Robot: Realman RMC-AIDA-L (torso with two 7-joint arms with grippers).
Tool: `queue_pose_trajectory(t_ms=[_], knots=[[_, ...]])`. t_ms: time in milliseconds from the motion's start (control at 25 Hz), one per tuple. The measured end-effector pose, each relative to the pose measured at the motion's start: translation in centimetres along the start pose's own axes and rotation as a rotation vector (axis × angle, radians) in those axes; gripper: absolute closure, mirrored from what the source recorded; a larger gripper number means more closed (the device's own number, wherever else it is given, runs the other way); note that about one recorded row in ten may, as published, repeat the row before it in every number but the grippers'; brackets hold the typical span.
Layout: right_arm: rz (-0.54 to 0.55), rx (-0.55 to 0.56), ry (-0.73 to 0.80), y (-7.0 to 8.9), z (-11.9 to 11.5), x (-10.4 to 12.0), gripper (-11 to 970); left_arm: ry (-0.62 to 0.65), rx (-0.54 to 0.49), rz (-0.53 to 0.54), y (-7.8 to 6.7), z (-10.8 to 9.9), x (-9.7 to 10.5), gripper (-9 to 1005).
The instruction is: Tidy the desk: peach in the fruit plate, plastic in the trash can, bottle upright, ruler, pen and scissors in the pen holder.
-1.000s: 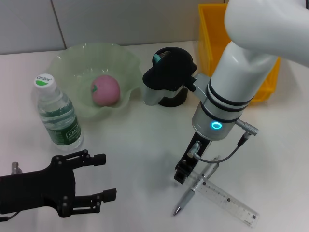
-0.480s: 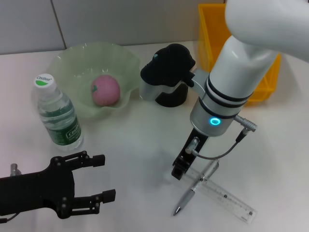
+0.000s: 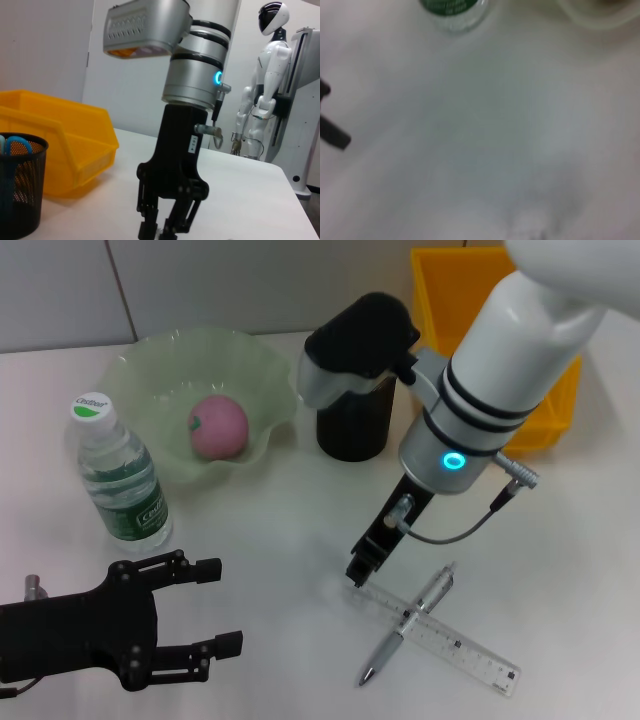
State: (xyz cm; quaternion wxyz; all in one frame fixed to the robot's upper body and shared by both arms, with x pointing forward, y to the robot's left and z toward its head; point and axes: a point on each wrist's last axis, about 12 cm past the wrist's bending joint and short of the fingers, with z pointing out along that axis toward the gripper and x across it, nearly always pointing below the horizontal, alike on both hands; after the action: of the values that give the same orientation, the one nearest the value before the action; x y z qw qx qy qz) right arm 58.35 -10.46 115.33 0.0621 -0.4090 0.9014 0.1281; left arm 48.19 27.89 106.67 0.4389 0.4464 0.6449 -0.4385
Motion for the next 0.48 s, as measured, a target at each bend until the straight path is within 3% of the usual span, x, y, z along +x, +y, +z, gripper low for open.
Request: queue_pose_trajectory(t_ms=[480], knots=[[-0.019,-0.02,0.002,-0.18,-0.12,0.15,627,-0.003,0.01,0.006,0.01,0.01,-0.2,167]])
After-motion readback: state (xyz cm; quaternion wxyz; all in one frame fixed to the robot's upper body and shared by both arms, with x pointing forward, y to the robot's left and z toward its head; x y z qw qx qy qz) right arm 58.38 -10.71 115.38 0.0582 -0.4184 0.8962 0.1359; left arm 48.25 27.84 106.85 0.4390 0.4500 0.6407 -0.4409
